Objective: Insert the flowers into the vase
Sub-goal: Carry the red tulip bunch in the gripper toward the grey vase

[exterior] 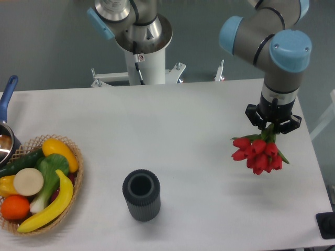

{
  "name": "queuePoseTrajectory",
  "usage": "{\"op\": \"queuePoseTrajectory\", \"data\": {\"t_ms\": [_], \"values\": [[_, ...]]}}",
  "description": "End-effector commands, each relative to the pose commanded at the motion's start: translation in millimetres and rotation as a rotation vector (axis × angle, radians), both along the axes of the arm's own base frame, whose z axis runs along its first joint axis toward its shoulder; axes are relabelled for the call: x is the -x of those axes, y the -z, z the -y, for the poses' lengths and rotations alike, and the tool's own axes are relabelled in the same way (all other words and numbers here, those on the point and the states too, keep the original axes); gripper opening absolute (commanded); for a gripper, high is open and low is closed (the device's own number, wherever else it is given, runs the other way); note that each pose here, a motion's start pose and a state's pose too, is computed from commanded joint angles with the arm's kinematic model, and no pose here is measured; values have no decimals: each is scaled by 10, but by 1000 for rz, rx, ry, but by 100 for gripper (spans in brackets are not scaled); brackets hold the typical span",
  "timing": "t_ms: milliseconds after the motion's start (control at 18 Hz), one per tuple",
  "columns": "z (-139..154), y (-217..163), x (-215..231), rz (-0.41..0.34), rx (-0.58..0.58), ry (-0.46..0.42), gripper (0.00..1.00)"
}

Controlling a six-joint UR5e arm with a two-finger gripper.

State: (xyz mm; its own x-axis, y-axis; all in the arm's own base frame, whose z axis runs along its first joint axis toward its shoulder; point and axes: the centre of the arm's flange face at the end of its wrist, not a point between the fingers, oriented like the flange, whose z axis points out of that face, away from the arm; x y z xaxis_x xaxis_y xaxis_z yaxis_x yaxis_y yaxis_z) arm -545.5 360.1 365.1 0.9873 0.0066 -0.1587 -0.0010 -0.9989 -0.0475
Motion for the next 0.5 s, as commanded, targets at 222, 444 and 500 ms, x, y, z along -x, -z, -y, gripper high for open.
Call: {"op": "queuePoseTrajectory", "data": {"t_ms": [222,444,500], "values": [[-52,-21,-18,15,-53,8,0],[-192,-38,-87,36,-129,25,0],[-244,-30,-101,56,-177,35,0]]}}
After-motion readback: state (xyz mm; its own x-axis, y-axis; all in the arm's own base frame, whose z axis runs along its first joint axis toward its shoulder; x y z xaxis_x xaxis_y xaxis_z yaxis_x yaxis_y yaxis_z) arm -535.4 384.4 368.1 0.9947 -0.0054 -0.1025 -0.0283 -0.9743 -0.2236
